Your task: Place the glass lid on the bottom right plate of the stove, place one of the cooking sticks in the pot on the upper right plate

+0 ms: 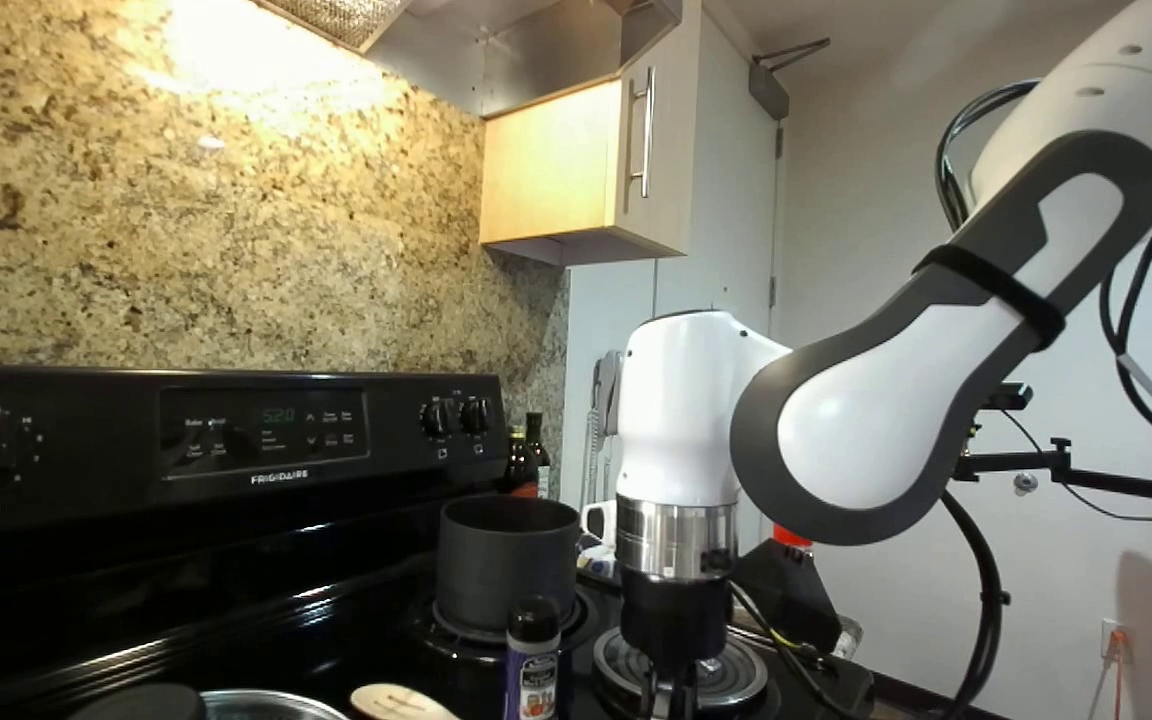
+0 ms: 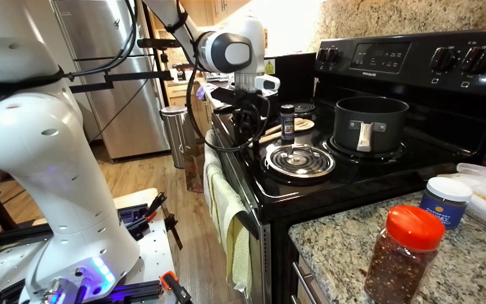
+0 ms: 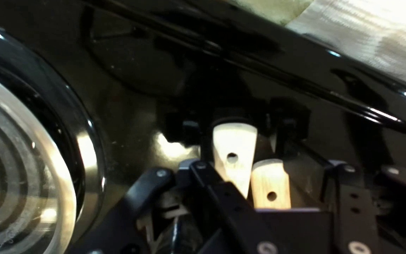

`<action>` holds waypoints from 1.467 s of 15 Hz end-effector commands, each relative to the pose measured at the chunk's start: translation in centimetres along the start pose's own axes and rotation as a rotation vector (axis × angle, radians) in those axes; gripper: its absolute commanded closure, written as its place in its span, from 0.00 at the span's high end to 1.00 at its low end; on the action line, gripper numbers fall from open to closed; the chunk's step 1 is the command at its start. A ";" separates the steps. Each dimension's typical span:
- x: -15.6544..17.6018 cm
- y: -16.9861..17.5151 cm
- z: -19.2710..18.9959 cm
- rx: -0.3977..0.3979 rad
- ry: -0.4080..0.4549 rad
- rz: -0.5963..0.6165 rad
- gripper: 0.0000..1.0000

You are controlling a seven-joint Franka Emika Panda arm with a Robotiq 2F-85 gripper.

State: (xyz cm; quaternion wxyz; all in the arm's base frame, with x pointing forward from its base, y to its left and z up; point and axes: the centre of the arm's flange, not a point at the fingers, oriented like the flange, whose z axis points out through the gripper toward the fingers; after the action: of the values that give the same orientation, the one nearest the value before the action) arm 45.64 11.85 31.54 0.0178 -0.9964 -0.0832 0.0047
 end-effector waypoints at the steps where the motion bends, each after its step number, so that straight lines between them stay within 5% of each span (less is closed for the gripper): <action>1: -0.1 -0.3 0.5 -0.011 0.003 -0.003 0.24; 3: -0.2 -0.1 0.3 -0.011 0.001 0.002 0.11; 12: 0.4 -0.5 -1.2 -0.009 0.033 -0.021 0.14; 22: 3.7 -1.4 -9.6 -0.104 0.110 -0.089 0.14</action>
State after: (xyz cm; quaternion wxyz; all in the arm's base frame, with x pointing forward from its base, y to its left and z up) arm 48.56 13.56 38.78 -0.0096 -0.9905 -0.1256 -0.0555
